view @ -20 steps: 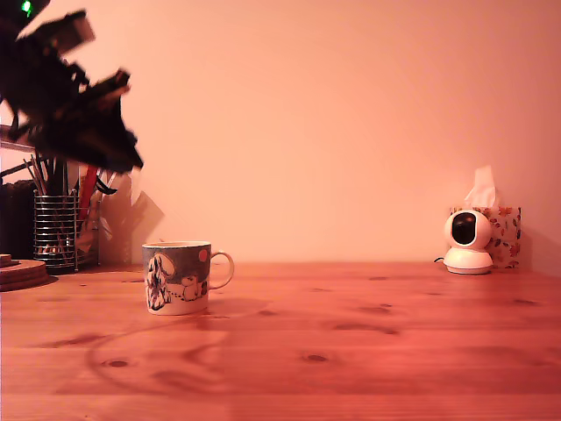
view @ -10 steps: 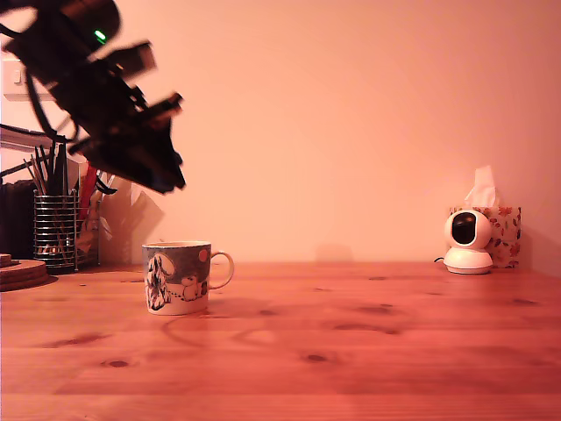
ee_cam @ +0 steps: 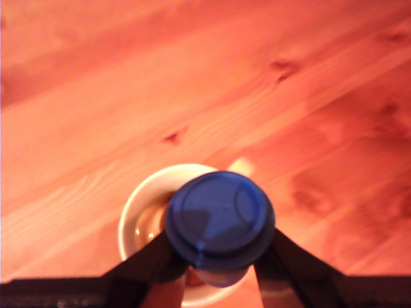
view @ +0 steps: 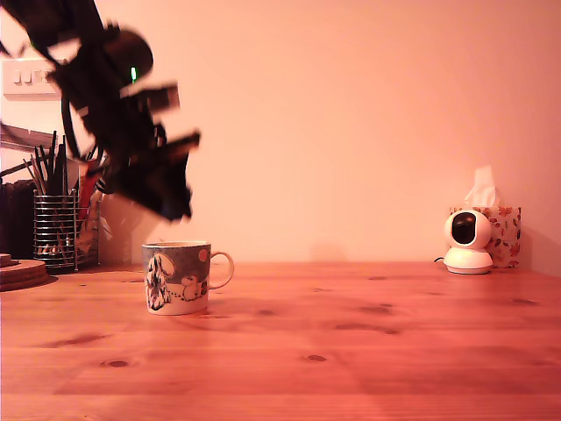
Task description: Pick up the coffee capsules on the table and drop them inside the coffee cup
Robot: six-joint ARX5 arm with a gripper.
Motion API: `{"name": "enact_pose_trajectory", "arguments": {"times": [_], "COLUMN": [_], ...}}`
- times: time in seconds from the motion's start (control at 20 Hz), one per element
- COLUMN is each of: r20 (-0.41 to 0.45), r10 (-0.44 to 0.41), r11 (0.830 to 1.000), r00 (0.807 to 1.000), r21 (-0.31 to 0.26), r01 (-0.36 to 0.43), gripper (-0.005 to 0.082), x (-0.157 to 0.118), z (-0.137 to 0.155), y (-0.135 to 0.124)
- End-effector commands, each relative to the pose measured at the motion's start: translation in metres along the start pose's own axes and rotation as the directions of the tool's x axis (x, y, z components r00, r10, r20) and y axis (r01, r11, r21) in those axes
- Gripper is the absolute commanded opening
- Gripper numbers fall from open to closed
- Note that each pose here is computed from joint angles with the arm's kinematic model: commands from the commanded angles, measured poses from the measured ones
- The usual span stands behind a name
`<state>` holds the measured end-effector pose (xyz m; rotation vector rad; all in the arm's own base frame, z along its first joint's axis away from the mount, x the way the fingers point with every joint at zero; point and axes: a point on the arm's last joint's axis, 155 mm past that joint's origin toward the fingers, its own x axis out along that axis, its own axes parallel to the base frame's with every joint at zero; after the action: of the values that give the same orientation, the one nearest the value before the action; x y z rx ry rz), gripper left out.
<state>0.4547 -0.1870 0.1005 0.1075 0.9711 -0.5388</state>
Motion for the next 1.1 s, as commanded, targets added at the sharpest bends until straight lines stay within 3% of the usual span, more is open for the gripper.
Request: {"name": "enact_pose_trajectory", "arguments": {"times": [0.0,1.05], "r20": [-0.033,-0.088], "r10": [0.001,0.007], "r11": [1.000,1.000], "r00": [0.999,0.996], "r21": [-0.001,0.002], "r01": [-0.001,-0.007], "gripper": [0.0079,0.0080], "x": [0.010,0.014], "z": [-0.008,-0.022], "y": [0.001,0.003]}}
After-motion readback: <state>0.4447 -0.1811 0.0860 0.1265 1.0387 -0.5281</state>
